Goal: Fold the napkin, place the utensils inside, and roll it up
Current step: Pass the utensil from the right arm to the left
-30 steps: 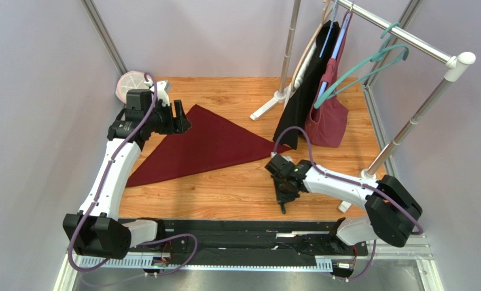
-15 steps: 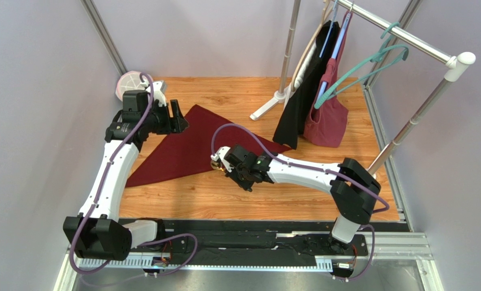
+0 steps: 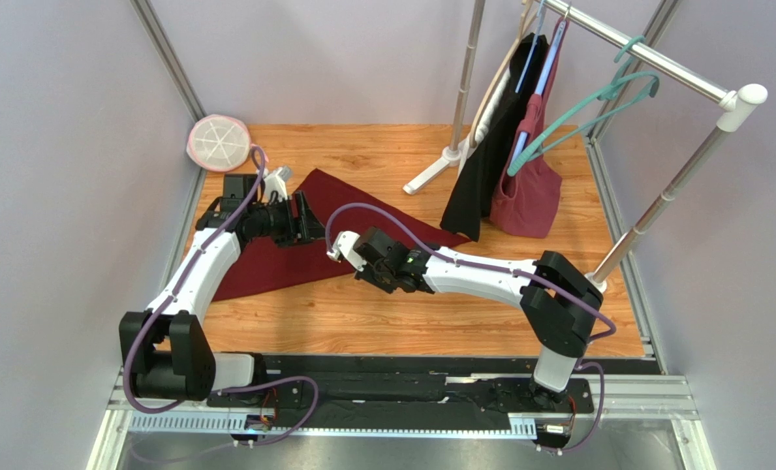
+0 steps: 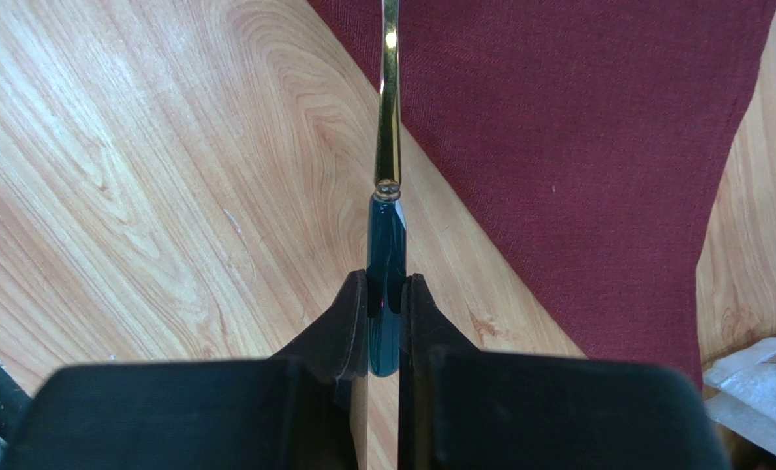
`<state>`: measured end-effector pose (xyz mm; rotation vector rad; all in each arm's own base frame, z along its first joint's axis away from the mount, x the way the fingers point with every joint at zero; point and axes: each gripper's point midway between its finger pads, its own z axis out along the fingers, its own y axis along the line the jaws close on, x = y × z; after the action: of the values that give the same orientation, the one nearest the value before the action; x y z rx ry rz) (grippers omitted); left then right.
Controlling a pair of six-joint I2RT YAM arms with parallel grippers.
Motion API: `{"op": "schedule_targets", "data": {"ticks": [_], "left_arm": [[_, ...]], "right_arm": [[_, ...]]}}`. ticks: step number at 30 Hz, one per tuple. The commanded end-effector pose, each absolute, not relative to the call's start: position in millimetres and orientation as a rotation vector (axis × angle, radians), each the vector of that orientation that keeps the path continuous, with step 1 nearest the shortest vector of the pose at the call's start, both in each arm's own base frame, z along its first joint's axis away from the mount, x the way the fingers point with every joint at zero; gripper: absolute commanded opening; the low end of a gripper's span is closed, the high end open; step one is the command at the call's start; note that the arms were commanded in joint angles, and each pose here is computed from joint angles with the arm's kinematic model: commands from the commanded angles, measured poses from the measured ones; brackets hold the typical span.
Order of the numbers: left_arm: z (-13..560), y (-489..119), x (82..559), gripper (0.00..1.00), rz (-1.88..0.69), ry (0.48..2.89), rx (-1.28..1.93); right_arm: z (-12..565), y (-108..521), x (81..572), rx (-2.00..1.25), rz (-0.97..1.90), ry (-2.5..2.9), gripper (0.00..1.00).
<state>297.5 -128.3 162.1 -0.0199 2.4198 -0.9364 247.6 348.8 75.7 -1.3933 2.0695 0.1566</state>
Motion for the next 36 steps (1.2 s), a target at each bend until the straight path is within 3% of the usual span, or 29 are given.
{"op": "schedule_targets", "data": {"ticks": [1, 7, 17, 25, 29, 36], "left_arm": [[178, -146, 297, 0.71, -1.115, 2.329, 0.033], [168, -152, 294, 0.63, -1.165, 2.363, 0.056], [153, -153, 291, 0.60, -1.056, 2.436, 0.077], [141, -162, 287, 0.44, -1.063, 2.484, 0.102], [138, -166, 285, 0.42, -1.075, 2.499, 0.114], [137, -169, 285, 0.15, -1.083, 2.501, 0.120]], "right_arm": [[96, 361, 264, -1.371, 0.149, 1.963, 0.00], [101, 361, 265, -1.374, 0.150, 1.939, 0.00], [109, 362, 261, -1.366, 0.185, 1.918, 0.00], [116, 362, 260, -1.354, 0.202, 1.906, 0.00], [119, 362, 259, -1.347, 0.208, 1.900, 0.00], [118, 361, 257, -1.350, 0.215, 1.900, 0.00]]}}
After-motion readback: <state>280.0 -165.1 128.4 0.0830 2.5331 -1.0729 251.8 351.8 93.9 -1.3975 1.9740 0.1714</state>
